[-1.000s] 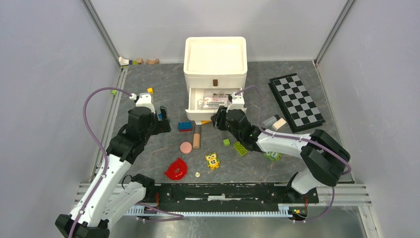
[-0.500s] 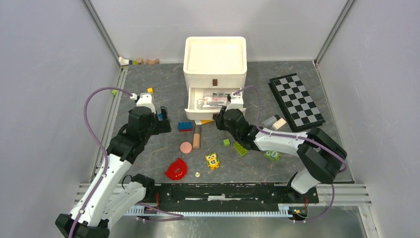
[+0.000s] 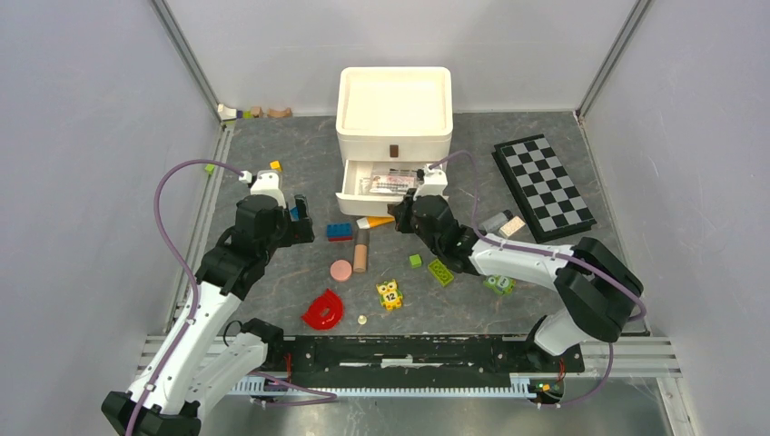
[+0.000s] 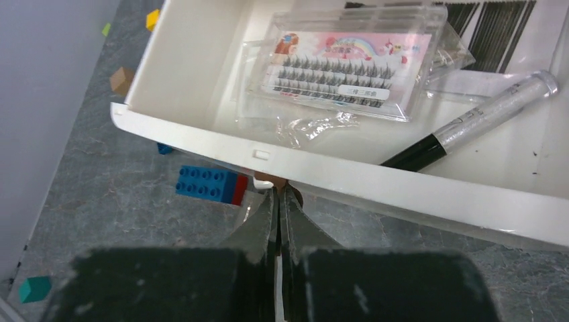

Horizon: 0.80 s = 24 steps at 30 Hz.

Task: Organize the makeup
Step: Close the drawer in the storage box.

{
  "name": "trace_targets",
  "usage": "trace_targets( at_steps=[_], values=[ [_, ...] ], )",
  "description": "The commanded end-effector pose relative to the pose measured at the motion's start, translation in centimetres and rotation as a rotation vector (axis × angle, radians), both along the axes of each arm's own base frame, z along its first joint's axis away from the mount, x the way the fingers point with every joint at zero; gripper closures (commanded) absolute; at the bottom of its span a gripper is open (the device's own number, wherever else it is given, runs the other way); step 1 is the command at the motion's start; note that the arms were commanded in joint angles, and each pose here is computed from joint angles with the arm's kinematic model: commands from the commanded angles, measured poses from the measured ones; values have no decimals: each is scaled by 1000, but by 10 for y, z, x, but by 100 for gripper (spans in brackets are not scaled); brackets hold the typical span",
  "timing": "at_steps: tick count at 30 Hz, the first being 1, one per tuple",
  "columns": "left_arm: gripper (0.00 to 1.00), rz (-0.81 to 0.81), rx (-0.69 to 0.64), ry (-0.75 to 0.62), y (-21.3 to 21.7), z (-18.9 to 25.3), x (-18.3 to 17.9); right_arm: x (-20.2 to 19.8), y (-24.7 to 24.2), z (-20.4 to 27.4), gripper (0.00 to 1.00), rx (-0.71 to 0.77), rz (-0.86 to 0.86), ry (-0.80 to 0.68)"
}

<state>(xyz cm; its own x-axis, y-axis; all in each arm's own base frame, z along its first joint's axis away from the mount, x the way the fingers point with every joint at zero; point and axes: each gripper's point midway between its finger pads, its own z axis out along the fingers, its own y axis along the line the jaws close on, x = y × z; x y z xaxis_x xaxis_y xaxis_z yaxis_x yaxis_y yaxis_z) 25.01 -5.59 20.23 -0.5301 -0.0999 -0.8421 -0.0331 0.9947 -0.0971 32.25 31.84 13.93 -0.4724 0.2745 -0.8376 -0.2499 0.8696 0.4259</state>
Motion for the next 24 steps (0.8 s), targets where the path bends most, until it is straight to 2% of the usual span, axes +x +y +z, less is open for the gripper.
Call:
trace_targets(
  at_steps=[1, 13, 24],
  values=[
    [0, -3, 1, -45, 0, 8, 7, 14, 13, 83, 100, 157, 2, -152],
    [0, -4, 2, -44, 0, 8, 7, 29, 14, 88, 100, 105, -36, -189],
    [0, -5, 2, -40, 0, 7, 7, 63, 7, 99, 100, -13, -78, -261]
  ],
)
